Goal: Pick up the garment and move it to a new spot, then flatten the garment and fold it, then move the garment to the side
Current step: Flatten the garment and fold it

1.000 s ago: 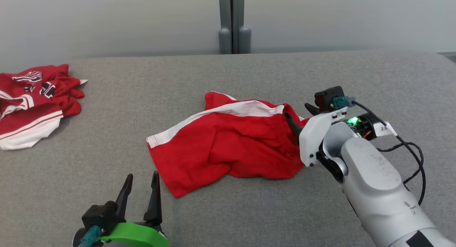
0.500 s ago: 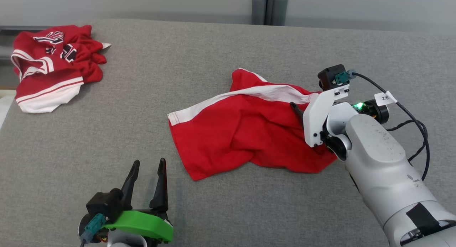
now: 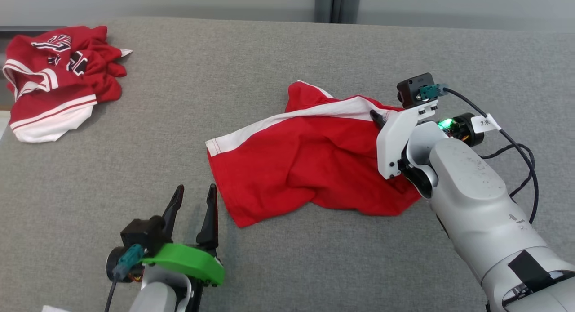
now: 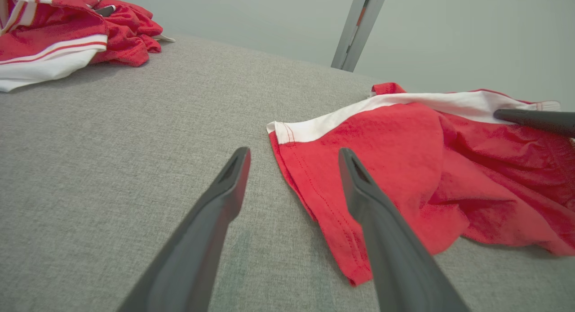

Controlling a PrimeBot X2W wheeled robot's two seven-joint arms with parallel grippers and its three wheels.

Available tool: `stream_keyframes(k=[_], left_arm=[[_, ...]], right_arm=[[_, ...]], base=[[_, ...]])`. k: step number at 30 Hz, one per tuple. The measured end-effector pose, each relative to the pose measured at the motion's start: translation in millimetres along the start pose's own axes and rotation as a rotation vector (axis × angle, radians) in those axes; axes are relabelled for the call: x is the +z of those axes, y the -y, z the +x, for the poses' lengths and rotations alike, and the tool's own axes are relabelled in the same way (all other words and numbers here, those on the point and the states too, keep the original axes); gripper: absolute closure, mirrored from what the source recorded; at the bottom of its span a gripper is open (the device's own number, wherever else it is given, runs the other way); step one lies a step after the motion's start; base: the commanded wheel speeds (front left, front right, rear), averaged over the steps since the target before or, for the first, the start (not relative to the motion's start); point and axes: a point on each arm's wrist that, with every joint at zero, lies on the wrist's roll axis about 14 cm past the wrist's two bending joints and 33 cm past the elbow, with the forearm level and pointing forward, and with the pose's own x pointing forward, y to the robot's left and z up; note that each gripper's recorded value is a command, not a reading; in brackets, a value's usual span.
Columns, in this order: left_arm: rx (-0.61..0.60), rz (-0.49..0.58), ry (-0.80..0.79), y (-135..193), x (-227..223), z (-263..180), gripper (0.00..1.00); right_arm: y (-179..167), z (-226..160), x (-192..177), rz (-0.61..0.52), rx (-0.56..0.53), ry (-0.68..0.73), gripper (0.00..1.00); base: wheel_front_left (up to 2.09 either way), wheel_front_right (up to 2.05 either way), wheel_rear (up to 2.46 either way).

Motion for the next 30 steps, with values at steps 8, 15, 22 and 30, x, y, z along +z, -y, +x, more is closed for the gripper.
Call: stream_keyframes(k=[8, 15, 22, 30], left_arm=[[-0.048, 0.049, -0.135, 2, -2, 55, 0.00], [-0.043, 0.083, -0.322, -3, -23, 87, 0.00], [-0.038, 0.125, -0.451, -7, -46, 100, 0.00], [-0.062, 0.167, -0.494, -1, -56, 111, 0.43]], right_arm=[[6, -14, -5, -0.022, -0.006, 0.018, 1.00], [12, -17, -17, -0.023, -0.007, 0.001, 1.00], [19, -15, -27, -0.017, -0.010, -0.020, 1.00], [23, -11, -30, -0.018, -0.008, -0.027, 1.00]], base=[[0.00, 0.00, 0.00], [0.00, 0.00, 0.00], [0.00, 0.00, 0.00], [0.00, 0.00, 0.00]])
